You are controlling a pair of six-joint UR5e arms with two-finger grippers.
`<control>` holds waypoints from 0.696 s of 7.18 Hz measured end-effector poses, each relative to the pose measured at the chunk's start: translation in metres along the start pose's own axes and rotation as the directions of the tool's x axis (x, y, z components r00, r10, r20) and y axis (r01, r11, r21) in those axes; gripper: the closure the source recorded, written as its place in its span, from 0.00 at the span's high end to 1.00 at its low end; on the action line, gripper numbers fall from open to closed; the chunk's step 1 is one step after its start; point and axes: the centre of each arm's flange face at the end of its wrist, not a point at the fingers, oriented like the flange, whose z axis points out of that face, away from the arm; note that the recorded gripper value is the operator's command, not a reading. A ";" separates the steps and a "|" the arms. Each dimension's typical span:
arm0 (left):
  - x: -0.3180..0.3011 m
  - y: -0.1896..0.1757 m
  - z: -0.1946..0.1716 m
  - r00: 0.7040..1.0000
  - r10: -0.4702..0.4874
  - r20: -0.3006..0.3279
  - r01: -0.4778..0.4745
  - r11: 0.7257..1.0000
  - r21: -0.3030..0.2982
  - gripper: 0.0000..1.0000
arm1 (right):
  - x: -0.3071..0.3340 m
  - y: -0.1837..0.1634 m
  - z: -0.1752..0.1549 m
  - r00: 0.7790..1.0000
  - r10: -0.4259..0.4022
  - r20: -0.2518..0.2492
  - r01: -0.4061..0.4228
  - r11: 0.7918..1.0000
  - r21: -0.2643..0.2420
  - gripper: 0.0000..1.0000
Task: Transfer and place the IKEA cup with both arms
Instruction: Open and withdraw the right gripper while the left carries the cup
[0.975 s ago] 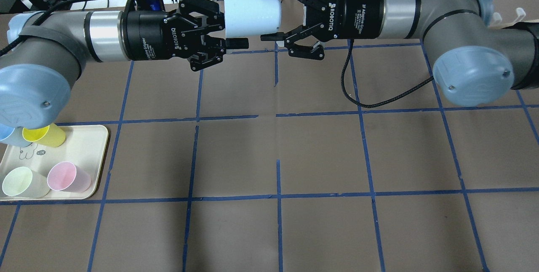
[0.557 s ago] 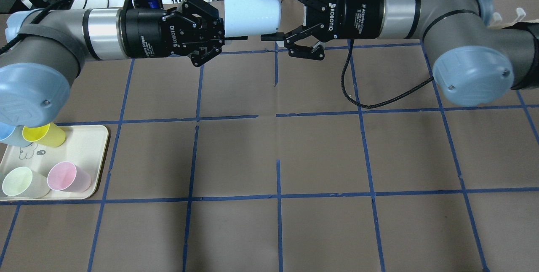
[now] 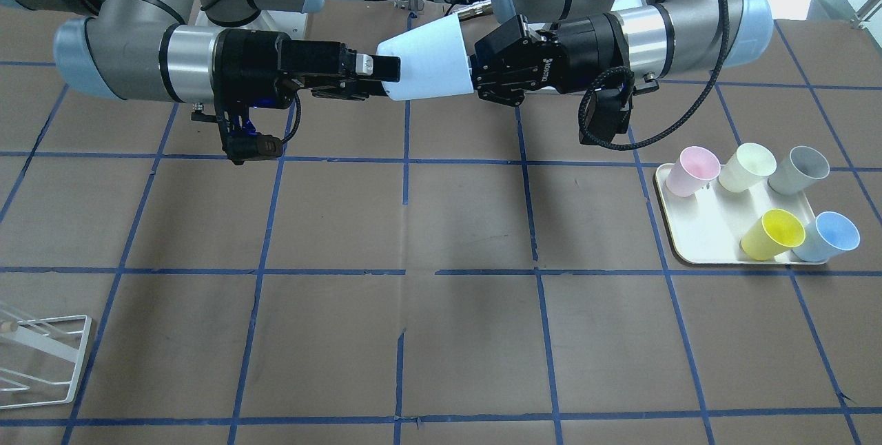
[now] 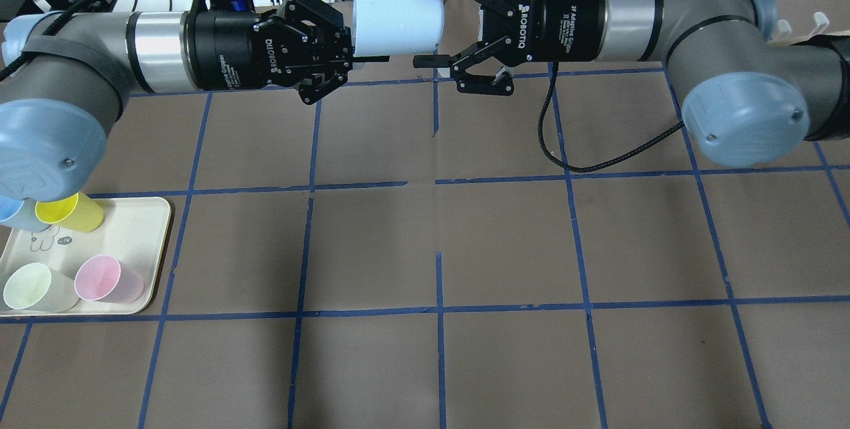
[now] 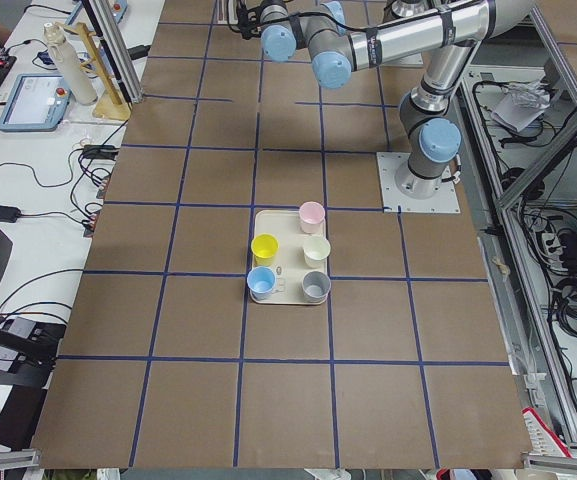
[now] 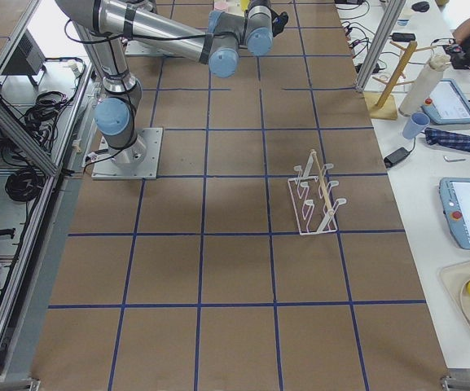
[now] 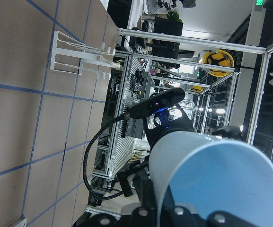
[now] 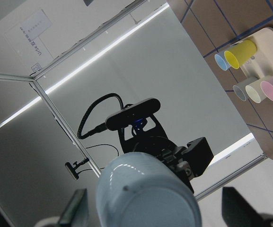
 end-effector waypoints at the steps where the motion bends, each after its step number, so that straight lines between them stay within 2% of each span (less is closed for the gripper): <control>1: 0.000 0.000 0.000 1.000 0.000 0.000 0.000 1.000 0.000 0.00 | -0.002 -0.003 -0.006 1.000 0.002 0.006 -0.002 1.000 0.009 1.00; 2: 0.000 -0.001 -0.003 1.000 -0.002 0.011 0.002 1.000 0.005 0.00 | -0.006 -0.008 -0.019 1.000 0.009 0.021 -0.010 0.999 0.031 1.00; 3: -0.005 -0.003 -0.012 0.998 -0.012 0.067 0.010 1.000 0.019 0.00 | -0.012 -0.017 -0.046 0.999 0.020 0.046 -0.024 0.997 0.077 1.00; 4: -0.011 -0.007 -0.026 0.984 -0.022 0.175 0.015 0.999 0.042 0.00 | -0.017 -0.025 -0.080 0.998 0.021 0.053 -0.029 0.989 0.142 1.00; 5: -0.017 -0.011 -0.043 0.949 -0.025 0.314 0.005 0.998 0.064 0.00 | -0.019 -0.029 -0.103 1.000 0.020 0.009 -0.022 0.978 0.209 1.00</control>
